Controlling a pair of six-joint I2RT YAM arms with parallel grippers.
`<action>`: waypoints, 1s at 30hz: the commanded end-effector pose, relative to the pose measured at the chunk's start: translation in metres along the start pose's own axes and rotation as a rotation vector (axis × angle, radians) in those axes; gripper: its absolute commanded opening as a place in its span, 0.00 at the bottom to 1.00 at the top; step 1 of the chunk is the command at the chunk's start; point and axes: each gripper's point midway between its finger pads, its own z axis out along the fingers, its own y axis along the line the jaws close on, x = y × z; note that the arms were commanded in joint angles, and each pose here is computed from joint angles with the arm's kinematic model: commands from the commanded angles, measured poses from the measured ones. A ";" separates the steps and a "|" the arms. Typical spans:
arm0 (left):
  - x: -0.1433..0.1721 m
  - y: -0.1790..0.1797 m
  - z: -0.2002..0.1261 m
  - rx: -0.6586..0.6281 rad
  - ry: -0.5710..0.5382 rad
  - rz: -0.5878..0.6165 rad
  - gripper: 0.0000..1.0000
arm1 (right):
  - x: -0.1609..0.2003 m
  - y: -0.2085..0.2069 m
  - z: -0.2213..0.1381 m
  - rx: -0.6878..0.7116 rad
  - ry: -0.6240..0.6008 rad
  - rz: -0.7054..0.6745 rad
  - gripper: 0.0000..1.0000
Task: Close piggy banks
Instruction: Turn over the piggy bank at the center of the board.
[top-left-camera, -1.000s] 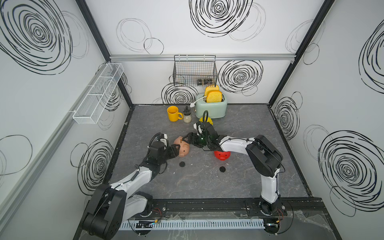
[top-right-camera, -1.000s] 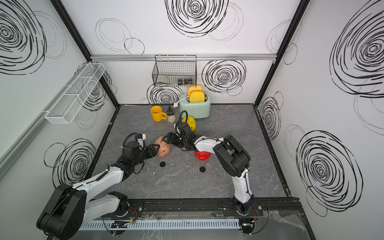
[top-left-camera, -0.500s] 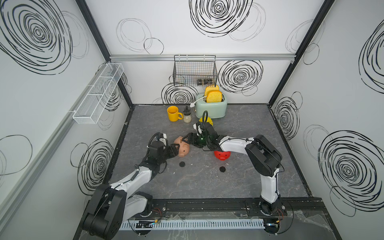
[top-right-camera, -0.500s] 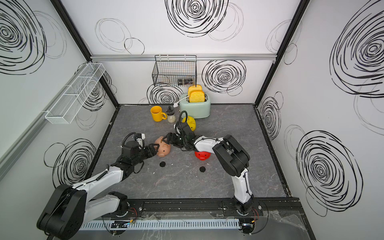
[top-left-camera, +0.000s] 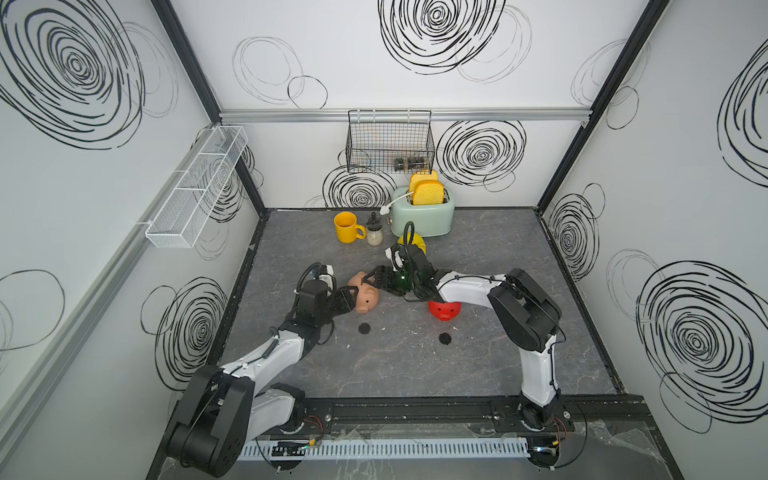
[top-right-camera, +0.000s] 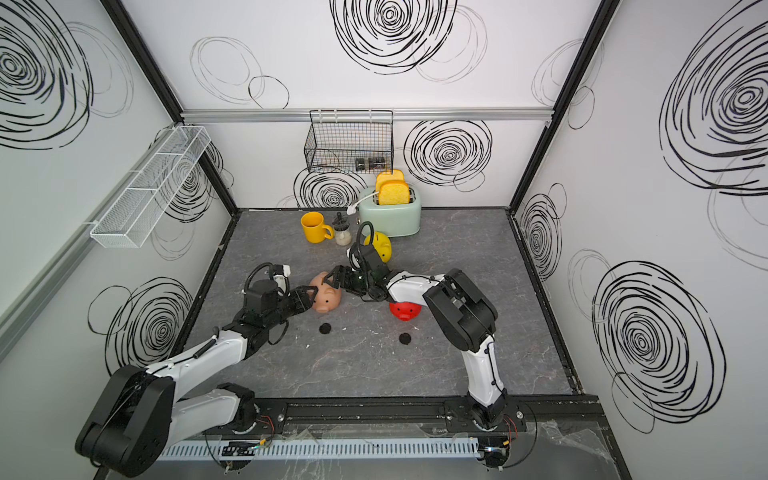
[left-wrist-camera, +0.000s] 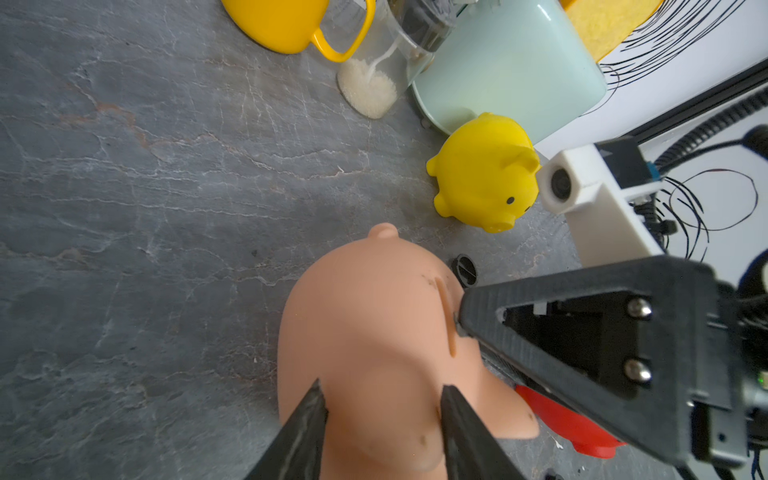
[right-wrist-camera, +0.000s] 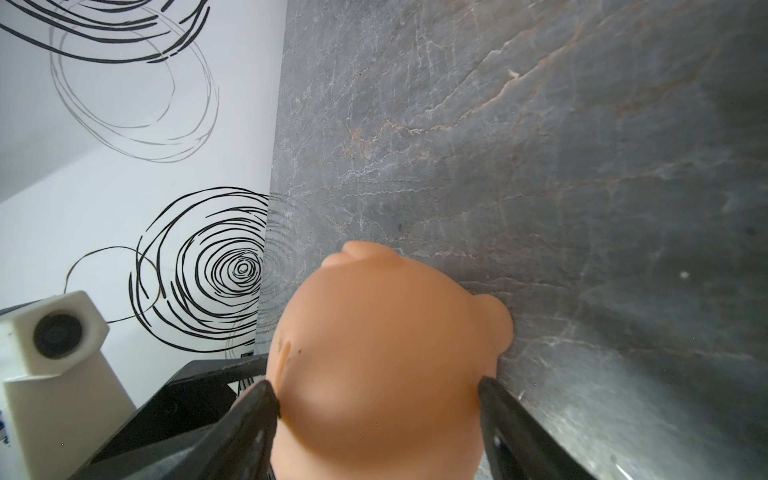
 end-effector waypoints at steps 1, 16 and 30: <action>-0.007 -0.004 0.002 0.014 -0.015 -0.005 0.46 | 0.000 0.005 0.004 -0.009 0.011 -0.009 0.78; -0.008 0.004 -0.001 -0.004 -0.029 -0.020 0.40 | -0.003 0.014 0.001 -0.027 0.011 -0.020 0.78; -0.008 0.016 0.003 0.000 -0.013 -0.075 0.37 | -0.008 0.025 -0.007 -0.044 -0.005 -0.038 0.79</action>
